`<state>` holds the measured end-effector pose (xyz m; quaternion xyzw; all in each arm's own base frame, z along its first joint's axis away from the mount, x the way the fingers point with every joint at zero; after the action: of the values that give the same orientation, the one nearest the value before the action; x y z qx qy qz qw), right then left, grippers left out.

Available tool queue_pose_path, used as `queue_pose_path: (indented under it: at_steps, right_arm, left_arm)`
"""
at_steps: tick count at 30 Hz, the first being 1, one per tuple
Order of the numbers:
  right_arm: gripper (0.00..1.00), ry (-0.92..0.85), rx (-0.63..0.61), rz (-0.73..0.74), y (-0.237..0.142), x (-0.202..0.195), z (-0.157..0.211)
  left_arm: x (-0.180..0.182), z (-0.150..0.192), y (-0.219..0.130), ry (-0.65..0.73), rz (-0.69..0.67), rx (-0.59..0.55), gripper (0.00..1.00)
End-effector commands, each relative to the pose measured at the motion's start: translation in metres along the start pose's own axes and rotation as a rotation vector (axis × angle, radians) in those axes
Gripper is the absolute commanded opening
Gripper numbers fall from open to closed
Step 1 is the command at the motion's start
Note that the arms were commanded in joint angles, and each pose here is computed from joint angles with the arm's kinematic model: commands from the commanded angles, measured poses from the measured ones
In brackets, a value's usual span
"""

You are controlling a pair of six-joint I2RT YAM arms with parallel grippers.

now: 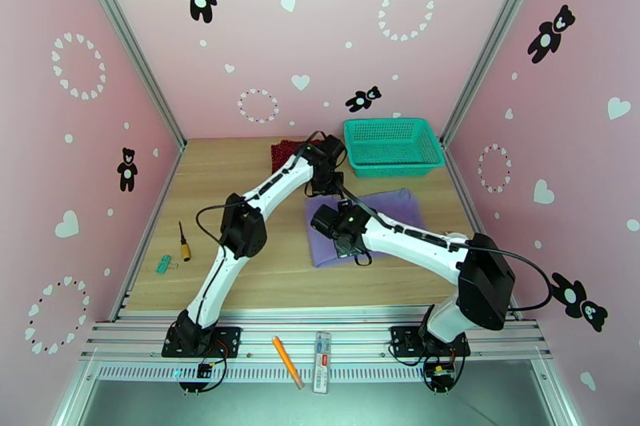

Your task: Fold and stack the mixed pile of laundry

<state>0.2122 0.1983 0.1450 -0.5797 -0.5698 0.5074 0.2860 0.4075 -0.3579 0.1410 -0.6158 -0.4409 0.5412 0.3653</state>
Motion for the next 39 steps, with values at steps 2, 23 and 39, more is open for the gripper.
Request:
queue_pose_path:
  at_steps: [2,23,39]
  right_arm:
    - [0.0,0.005,-0.019,-0.026,0.012,0.007,-0.004]
    - [0.0,0.06,0.041,0.146,0.07,-0.003,0.008]
    - [0.28,0.089,0.084,0.207,0.071,-0.012,0.017]
  left_arm:
    - [0.009,0.004,0.011,-0.027,-0.042,0.043,0.0]
    - [0.01,-0.014,0.026,-0.024,-0.064,-0.04,0.0]
    - [0.011,-0.028,0.03,-0.019,-0.036,-0.078,0.59]
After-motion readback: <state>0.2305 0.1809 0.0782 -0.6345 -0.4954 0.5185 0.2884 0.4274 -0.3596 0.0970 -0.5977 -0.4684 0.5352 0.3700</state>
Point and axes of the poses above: each hand's point on the last joint's axis, 136 mm out from that joint toward the fingers, its own y axis out along the fingers, its own x axis along the line the jaws close on, z = x × y, the point moved 5 cm from there along -y, back along the fingers, and after that the axes turned 4 degrees about -y, right-handed, at the moved point
